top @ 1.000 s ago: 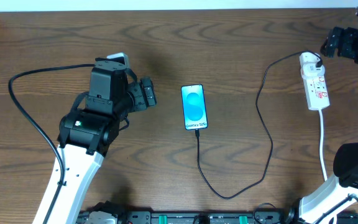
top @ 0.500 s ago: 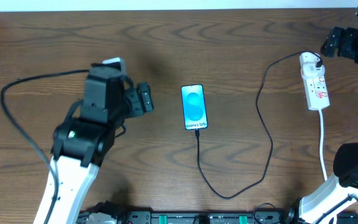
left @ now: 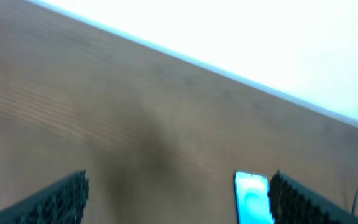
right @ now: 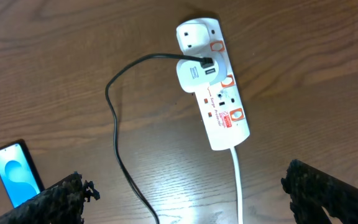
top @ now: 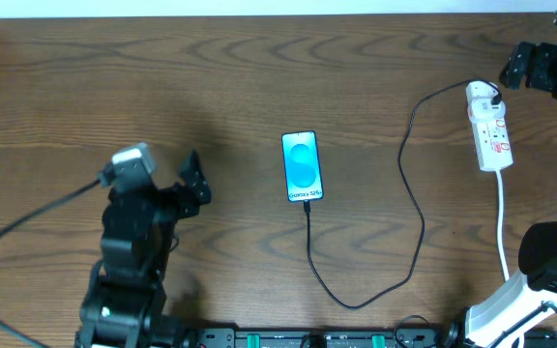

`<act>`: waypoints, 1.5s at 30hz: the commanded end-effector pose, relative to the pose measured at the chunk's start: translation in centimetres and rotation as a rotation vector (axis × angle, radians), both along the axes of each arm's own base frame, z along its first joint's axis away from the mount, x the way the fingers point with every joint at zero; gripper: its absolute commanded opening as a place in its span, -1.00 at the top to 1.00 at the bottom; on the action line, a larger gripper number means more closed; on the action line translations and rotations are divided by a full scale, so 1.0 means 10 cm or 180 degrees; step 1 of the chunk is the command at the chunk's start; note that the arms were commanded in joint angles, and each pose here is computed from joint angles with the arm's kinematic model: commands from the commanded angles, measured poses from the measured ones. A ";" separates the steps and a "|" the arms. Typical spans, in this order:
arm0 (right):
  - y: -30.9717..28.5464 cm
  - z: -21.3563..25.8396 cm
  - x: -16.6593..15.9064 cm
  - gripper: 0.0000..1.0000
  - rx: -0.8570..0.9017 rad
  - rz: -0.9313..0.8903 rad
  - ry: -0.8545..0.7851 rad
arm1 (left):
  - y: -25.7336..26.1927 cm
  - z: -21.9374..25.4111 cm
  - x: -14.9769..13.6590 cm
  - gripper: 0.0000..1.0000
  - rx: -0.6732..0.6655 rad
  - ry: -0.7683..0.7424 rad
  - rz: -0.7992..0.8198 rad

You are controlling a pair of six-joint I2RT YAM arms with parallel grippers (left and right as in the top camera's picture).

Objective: Plug charger to phone and switch on socket

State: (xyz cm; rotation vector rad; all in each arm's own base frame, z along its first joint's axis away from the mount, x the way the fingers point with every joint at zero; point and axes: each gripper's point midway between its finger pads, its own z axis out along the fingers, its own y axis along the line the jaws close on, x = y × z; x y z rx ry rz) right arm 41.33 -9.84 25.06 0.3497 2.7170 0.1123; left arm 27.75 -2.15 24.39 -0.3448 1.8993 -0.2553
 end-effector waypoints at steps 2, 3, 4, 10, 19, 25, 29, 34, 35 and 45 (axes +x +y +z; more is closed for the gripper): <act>0.01 0.03 0.01 -0.99 0.0008 -0.0030 -0.0023 | 0.25 -0.15 -0.10 -0.85 0.0001 -0.0517 0.0286; 0.01 0.03 0.01 -0.98 0.0008 -0.0030 -0.0024 | 0.29 -0.16 -0.11 -0.84 -0.0011 -0.0635 0.0325; 0.01 0.03 0.01 -0.99 0.0008 -0.0030 -0.0023 | 0.32 -0.19 -0.12 -0.84 -0.0022 -0.0753 0.0362; 0.01 0.03 0.01 -0.98 0.0008 -0.0029 -0.0023 | 0.45 -0.49 -0.21 -0.85 -0.0052 -0.1229 0.0522; 0.01 0.03 0.01 -0.99 0.0008 -0.0030 -0.0023 | 0.60 -0.81 -0.33 -0.85 0.0053 -0.0967 0.0703; 0.01 0.03 0.01 -0.98 0.0008 -0.0030 -0.0023 | 0.45 -1.09 -0.35 -0.85 0.0582 -0.0570 0.0231; 0.01 0.03 0.01 -0.99 0.0008 -0.0030 -0.0023 | 0.44 -1.09 -0.35 -0.85 0.0599 -0.0570 0.0209; 0.01 0.03 0.01 -0.99 0.0008 -0.0030 -0.0023 | 0.45 -1.09 -0.35 -0.85 0.0589 -0.0576 0.0229; 0.01 0.03 0.01 -0.99 0.0008 -0.0030 -0.0023 | 0.45 -1.08 -0.35 -0.85 0.0589 -0.0577 0.0228; 0.01 0.03 0.01 -0.99 0.0008 -0.0030 -0.0023 | 0.45 -1.09 -0.35 -0.85 0.0588 -0.0568 0.0227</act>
